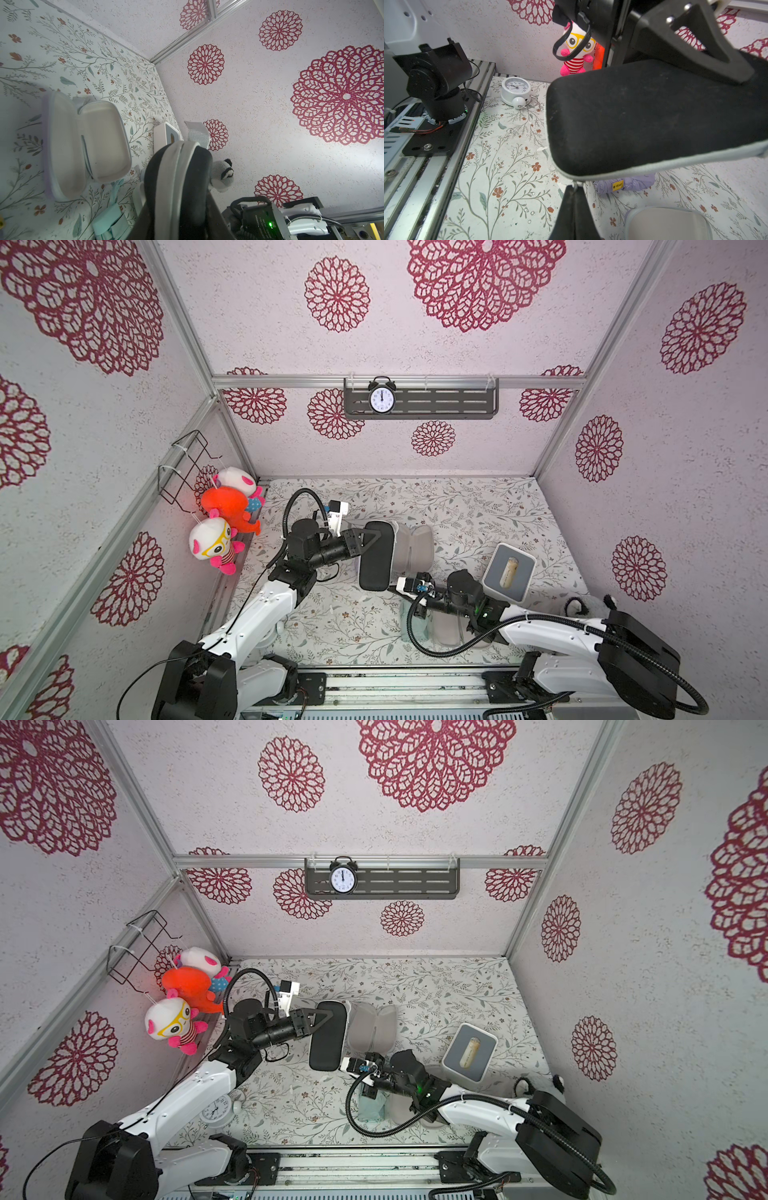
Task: Put umbrellas into zippered umbrella sleeves
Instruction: Zip the zipper on the umbrella sleeve.
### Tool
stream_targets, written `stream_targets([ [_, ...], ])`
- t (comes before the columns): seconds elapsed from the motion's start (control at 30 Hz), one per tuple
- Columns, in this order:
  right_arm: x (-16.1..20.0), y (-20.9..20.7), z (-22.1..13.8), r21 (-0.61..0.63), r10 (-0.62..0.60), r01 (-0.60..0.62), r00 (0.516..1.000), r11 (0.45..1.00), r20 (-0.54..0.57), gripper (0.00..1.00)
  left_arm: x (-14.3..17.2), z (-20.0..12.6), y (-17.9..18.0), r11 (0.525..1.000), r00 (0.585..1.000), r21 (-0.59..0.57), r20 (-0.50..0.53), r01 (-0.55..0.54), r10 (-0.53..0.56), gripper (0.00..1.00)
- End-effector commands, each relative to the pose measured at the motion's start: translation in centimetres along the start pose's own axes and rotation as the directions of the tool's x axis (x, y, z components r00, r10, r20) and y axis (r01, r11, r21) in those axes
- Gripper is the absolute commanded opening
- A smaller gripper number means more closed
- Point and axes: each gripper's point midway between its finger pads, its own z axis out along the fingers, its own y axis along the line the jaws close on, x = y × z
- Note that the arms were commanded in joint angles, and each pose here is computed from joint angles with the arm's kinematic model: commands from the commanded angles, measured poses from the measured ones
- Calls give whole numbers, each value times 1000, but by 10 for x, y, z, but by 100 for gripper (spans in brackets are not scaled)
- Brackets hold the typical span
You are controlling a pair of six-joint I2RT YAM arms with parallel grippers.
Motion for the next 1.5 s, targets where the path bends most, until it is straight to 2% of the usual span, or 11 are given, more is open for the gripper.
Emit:
stream_targets([
  [0.0, -13, 21, 2, -64, 36, -33, 998, 997, 42, 0, -35, -9, -18, 995, 985, -2, 144, -97, 96, 0],
  [0.13, -16, 26, 8, -65, 60, -58, 998, 996, 36, 0, -38, -10, -13, 994, 981, -38, 164, -98, 103, 0],
  [0.23, -22, 14, 14, -6, 132, -132, 990, 991, 51, 0, -39, -10, -13, 994, 976, -43, 188, -102, 109, 0],
  [0.3, -28, 2, 19, 44, 203, -207, 976, 977, 73, 0, -34, -8, -11, 992, 971, -62, 205, -112, 123, 0],
  [0.6, -48, -17, 35, 81, 379, -398, 908, 914, 181, 0, -29, -28, 9, 972, 921, -210, 350, -101, 171, 0],
  [0.87, -50, 6, 53, 15, 392, -399, 907, 917, 153, 0, -27, -44, 7, 964, 899, -244, 392, -105, 197, 0],
  [1.1, -34, 1, 50, 99, 396, -409, 909, 907, 128, 0, -22, -51, 14, 961, 897, -263, 400, -82, 186, 0],
  [1.2, -43, 11, 55, 32, 401, -408, 906, 912, 133, 0, -21, -55, 18, 965, 883, -254, 438, -59, 169, 0],
  [1.33, -47, 4, 57, 70, 401, -414, 904, 908, 146, 0, -20, -60, 22, 964, 858, -261, 487, -39, 167, 0],
  [1.47, -51, 9, 66, 31, 431, -439, 890, 898, 148, 0, -22, -63, 22, 962, 843, -270, 509, -35, 173, 0],
])
